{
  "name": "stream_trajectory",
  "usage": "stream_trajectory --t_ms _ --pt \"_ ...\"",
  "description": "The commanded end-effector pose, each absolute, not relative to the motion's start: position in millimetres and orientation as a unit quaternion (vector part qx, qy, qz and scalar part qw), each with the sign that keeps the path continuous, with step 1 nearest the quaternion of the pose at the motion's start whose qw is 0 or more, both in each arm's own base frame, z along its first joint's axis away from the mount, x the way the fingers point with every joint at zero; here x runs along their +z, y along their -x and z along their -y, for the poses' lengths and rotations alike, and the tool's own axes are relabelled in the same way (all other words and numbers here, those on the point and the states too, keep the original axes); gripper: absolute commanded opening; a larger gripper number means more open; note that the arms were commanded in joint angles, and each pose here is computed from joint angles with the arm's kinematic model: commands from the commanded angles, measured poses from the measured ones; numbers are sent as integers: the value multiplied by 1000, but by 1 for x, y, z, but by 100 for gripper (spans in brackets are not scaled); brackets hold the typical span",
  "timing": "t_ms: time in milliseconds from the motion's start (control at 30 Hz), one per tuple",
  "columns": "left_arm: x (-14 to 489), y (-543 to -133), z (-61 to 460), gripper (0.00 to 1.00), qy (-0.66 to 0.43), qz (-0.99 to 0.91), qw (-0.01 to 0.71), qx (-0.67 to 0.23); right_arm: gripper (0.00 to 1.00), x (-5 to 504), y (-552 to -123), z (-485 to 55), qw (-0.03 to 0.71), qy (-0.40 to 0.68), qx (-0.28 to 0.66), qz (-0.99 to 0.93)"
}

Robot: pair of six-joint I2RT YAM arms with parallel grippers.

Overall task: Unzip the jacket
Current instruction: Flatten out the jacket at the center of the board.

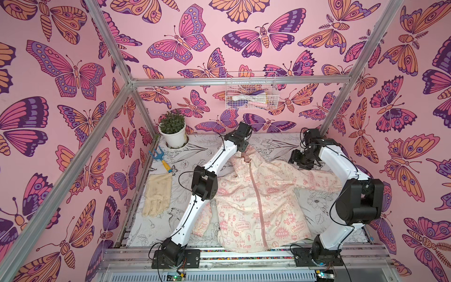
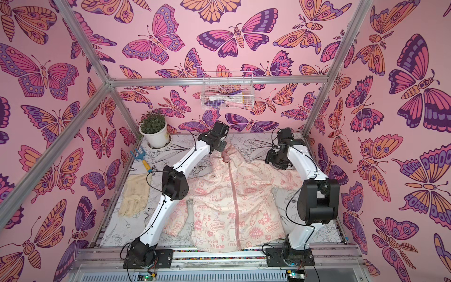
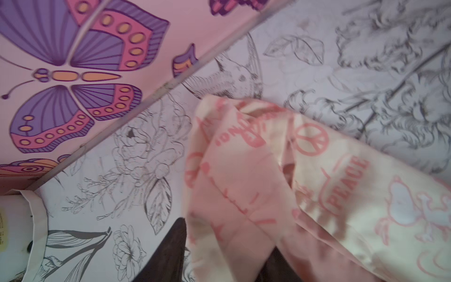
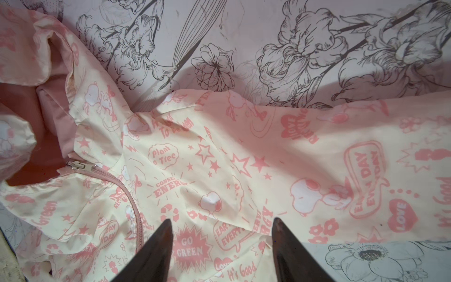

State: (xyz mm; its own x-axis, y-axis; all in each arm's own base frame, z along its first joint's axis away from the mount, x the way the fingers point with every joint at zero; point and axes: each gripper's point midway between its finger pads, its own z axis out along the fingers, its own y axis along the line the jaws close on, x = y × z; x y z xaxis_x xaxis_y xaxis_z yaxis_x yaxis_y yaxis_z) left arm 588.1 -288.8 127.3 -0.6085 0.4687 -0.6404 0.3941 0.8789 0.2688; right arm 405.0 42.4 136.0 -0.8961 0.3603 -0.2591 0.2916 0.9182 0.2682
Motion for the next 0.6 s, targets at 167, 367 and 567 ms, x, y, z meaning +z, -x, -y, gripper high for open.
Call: stream_trajectory --t_ms 167,367,567 --pt "185 -609 271 48 -185 -883 432 -9 63 102 -413 -47 119 -171 121 -970" --pt "193 -602 228 52 -121 -904 407 -56 60 95 -411 -38 112 -176 115 -971" --pt "216 -564 228 73 -167 -896 393 -120 58 106 -420 -54 128 -151 162 -967"
